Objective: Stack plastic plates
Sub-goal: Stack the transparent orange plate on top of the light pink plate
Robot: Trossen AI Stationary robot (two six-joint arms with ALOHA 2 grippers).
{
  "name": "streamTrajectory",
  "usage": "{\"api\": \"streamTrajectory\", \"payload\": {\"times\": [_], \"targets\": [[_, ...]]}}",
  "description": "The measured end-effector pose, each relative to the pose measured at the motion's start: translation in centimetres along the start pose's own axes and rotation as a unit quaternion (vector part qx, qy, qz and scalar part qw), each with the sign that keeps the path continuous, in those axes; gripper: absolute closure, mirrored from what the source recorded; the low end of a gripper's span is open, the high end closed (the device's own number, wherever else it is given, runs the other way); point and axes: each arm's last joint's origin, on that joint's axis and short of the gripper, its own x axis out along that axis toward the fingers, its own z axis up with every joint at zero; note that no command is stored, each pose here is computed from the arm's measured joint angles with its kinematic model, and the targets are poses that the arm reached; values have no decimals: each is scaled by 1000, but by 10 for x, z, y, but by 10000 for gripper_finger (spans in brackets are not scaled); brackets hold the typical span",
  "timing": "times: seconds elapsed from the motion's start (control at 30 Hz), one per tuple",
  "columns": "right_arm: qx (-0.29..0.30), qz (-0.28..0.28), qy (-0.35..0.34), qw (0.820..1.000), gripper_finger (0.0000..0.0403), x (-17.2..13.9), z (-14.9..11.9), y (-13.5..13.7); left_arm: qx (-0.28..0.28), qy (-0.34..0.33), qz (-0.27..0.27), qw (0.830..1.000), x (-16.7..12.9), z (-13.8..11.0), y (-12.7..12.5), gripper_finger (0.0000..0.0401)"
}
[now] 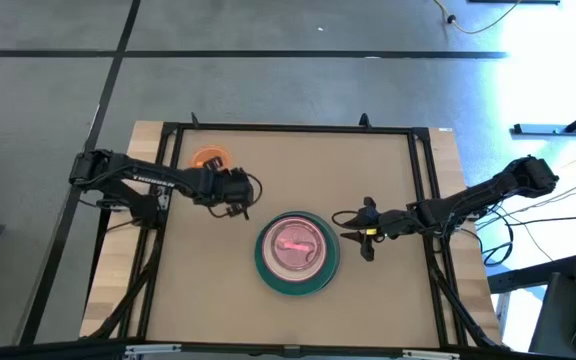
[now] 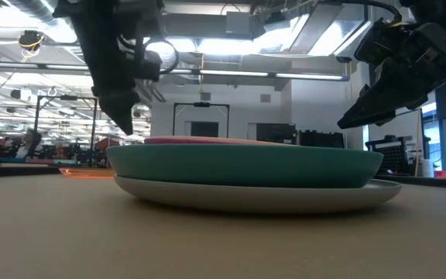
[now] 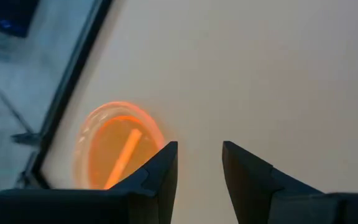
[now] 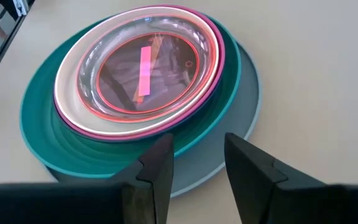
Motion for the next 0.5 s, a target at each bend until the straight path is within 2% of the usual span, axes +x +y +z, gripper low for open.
{"api": "streamTrajectory", "payload": {"times": [0.1,0.27,0.37,0.5], "targets": [[0,0,0,1000,269,0,0,0,-8,6,27,1000,5,1,8,282],[0,-4,-1,1000,269,0,0,0,-3,8,44,999,9,2,14,282],[0,-4,-1,1000,269,0,0,0,-20,33,15,999,18,-2,17,282],[0,-4,-1,1000,269,0,0,0,-57,85,-55,993,38,-13,24,282]]}}
